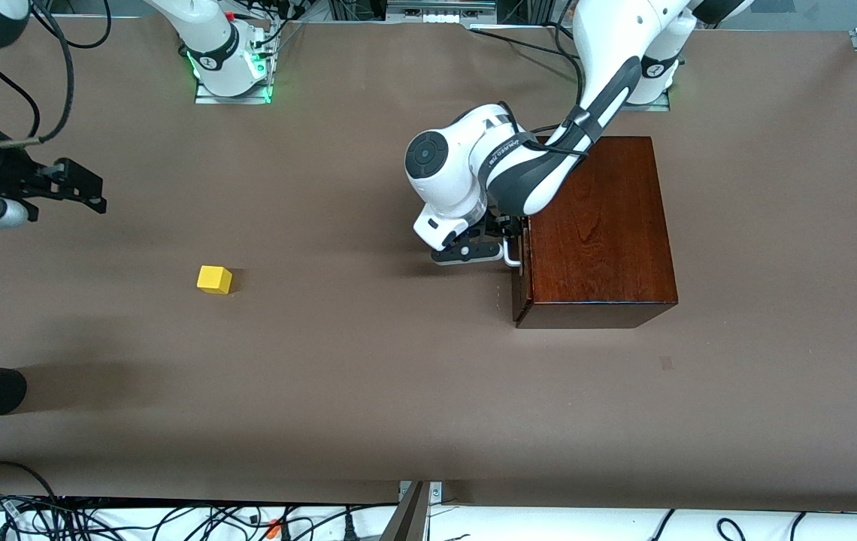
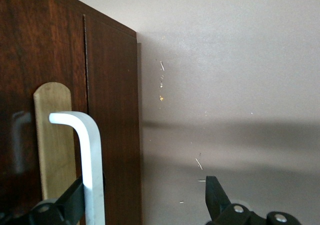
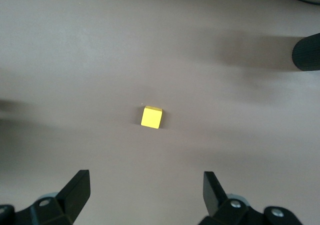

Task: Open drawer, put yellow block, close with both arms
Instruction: 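Pull the drawer open with the left gripper while the right gripper grasps the cube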

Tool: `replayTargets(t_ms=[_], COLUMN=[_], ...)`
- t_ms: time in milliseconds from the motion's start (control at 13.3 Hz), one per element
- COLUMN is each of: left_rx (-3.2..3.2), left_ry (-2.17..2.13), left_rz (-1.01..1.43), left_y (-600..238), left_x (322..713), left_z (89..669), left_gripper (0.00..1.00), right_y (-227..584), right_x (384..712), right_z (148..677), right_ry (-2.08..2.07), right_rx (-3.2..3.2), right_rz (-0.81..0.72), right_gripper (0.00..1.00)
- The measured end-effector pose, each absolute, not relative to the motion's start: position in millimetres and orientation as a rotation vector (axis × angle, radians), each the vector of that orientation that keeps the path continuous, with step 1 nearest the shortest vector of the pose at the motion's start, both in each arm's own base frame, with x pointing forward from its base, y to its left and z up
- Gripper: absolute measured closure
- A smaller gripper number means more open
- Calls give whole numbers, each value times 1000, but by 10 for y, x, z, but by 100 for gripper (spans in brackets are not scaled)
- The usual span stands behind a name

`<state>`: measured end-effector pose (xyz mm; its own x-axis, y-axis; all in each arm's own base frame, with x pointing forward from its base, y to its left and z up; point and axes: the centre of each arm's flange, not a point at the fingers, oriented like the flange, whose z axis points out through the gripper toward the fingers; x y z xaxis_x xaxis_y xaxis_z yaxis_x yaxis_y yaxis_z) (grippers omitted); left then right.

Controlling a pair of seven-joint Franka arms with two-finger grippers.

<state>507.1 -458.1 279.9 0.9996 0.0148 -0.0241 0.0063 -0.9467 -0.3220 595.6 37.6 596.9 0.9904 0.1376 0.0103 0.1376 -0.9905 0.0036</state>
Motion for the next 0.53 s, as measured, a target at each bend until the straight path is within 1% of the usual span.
replayTargets(t_ms=[300, 526], left_rx=[-2812, -2812], left_ry=[-19, -36], left_rz=[30, 7], left_y=[-4666, -4759], left_x=[4995, 4951], left_z=[2783, 2775], left_gripper=[0, 0], right_y=[198, 172], right_x=[6024, 6110], right_z=[5807, 5471], right_ry=[192, 237], right_rx=[3129, 3122], right_rz=[-31, -128], right_gripper=[0, 0])
